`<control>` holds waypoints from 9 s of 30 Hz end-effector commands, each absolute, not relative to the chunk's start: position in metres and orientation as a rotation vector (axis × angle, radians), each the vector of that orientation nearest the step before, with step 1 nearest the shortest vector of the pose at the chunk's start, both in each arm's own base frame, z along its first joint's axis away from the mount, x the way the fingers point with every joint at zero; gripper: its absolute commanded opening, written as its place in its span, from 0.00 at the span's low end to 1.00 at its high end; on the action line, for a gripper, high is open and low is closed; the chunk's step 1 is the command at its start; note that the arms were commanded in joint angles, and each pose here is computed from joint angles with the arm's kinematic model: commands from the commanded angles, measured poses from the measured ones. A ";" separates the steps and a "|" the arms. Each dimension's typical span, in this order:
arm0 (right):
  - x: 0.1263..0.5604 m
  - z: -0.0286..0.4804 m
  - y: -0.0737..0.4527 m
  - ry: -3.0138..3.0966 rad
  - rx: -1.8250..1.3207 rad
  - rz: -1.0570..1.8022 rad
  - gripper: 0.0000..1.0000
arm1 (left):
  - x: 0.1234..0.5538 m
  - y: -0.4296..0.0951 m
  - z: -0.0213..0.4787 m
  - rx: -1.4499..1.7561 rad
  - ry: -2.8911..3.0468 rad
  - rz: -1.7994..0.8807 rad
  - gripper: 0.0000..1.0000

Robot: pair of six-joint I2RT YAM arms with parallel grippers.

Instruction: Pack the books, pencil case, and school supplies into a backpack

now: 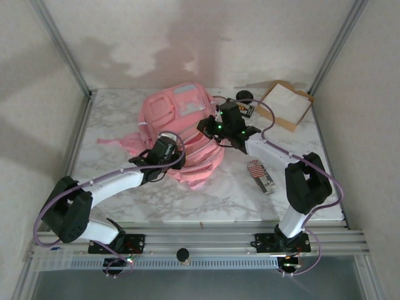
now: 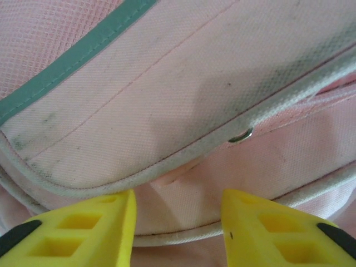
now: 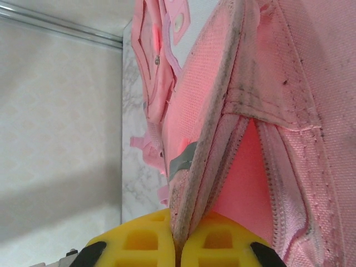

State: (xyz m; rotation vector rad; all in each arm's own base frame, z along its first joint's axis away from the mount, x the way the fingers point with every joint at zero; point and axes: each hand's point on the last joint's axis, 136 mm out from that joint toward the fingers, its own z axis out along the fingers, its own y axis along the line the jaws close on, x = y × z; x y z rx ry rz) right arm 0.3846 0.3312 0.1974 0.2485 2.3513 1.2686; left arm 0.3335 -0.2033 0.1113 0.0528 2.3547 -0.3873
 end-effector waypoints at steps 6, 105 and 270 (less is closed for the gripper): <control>0.377 0.235 0.339 2.246 0.159 1.360 0.00 | 0.354 -0.217 0.149 -0.093 2.178 -0.573 0.34; 0.399 0.267 0.320 2.155 0.212 1.426 0.00 | 0.328 -0.127 0.091 -0.240 2.377 -0.225 0.00; 0.342 0.161 0.252 2.576 0.187 0.544 0.44 | 0.398 -0.317 0.236 0.174 2.372 -0.589 0.00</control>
